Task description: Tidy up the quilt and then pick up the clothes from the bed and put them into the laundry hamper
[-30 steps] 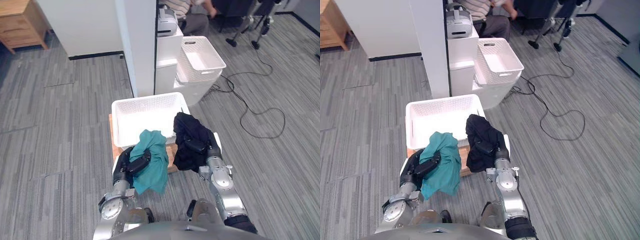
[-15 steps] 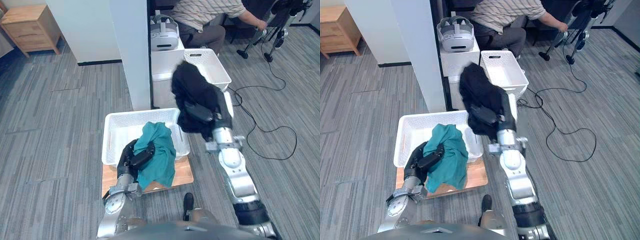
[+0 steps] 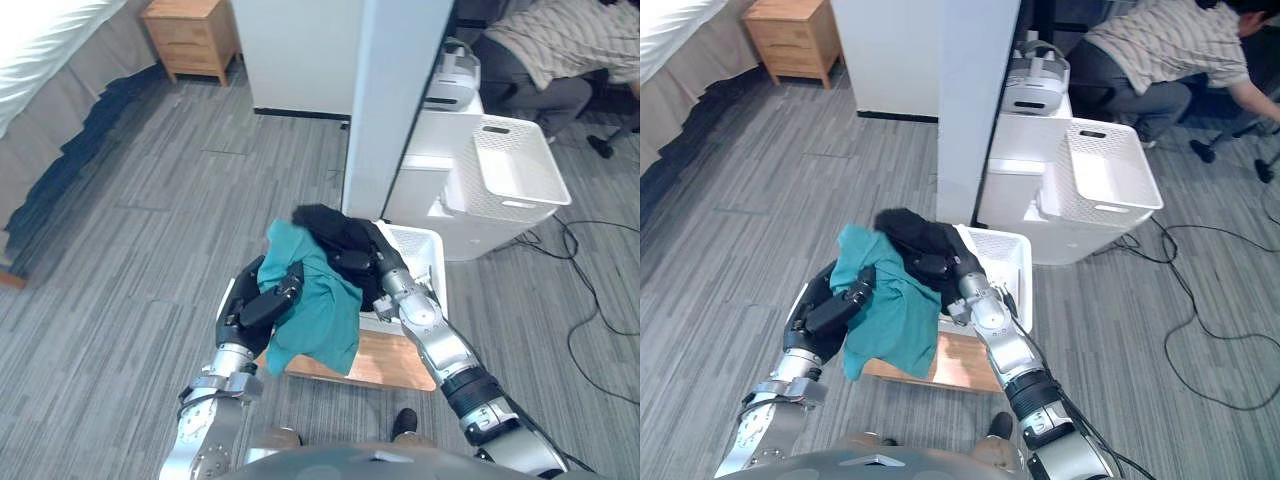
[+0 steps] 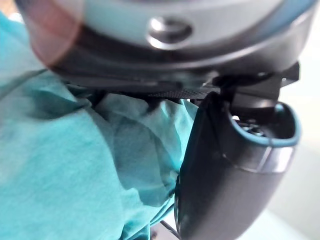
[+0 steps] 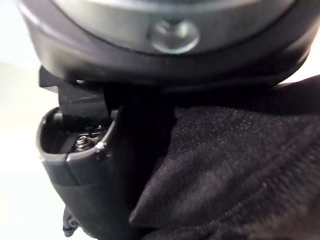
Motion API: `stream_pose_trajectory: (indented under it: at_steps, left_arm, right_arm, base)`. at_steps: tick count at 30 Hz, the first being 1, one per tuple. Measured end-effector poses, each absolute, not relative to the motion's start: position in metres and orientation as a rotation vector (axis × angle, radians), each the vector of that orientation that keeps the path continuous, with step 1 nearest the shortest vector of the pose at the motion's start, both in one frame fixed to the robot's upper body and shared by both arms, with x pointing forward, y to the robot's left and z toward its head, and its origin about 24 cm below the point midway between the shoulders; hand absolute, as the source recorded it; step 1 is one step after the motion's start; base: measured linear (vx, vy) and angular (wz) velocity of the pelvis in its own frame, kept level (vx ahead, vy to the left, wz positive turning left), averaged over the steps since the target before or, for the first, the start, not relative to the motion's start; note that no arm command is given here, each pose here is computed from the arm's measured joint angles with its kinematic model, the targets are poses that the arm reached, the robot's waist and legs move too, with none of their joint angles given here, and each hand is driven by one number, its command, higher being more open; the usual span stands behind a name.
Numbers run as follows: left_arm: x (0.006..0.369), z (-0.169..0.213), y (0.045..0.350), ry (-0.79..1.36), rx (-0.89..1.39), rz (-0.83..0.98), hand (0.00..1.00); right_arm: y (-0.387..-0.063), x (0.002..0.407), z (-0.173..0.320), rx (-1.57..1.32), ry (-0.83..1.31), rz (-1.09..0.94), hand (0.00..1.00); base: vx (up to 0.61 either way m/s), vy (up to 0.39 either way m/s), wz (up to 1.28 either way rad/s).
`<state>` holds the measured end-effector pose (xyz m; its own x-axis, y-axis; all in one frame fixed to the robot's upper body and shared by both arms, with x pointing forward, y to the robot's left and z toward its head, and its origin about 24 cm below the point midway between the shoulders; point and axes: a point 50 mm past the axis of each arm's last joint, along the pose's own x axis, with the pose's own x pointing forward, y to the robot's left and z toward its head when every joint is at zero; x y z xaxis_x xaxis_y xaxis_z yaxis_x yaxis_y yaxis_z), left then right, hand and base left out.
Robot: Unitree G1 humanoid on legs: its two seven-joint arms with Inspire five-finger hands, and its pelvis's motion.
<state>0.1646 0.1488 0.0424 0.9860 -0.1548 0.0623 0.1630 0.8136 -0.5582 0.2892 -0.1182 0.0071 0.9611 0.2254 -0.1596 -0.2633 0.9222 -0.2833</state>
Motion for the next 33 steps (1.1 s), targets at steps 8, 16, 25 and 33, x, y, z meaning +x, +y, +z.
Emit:
stream_pose_trajectory:
  at_steps: [8, 16, 25, 33]
  left_arm:
    - [0.164, 0.051, 0.159, -0.064, -0.676, -0.202, 0.0]
    - [0.175, 0.066, 0.167, -0.151, -0.501, -0.087, 0.0]
    - [0.2, 0.073, 0.186, -0.222, -0.136, 0.088, 0.0]
    - [0.216, 0.071, 0.19, -0.228, 0.134, 0.142, 0.0]
  right_arm:
    - [-0.141, 0.304, 0.004, -0.34, 0.174, 0.16, 1.0]
    - [-0.161, 0.309, 0.025, -0.339, 0.087, 0.035, 1.0]
    - [-0.176, 0.296, 0.07, -0.322, -0.129, -0.054, 1.0]
    - [-0.216, 0.265, 0.055, -0.392, -0.061, -0.176, 1.0]
  base:
    - [0.0, 0.027, 0.17]
    - [-0.03, 0.075, 0.07]
    - [0.05, -0.059, -0.42]
    - [-0.01, -0.051, -0.42]
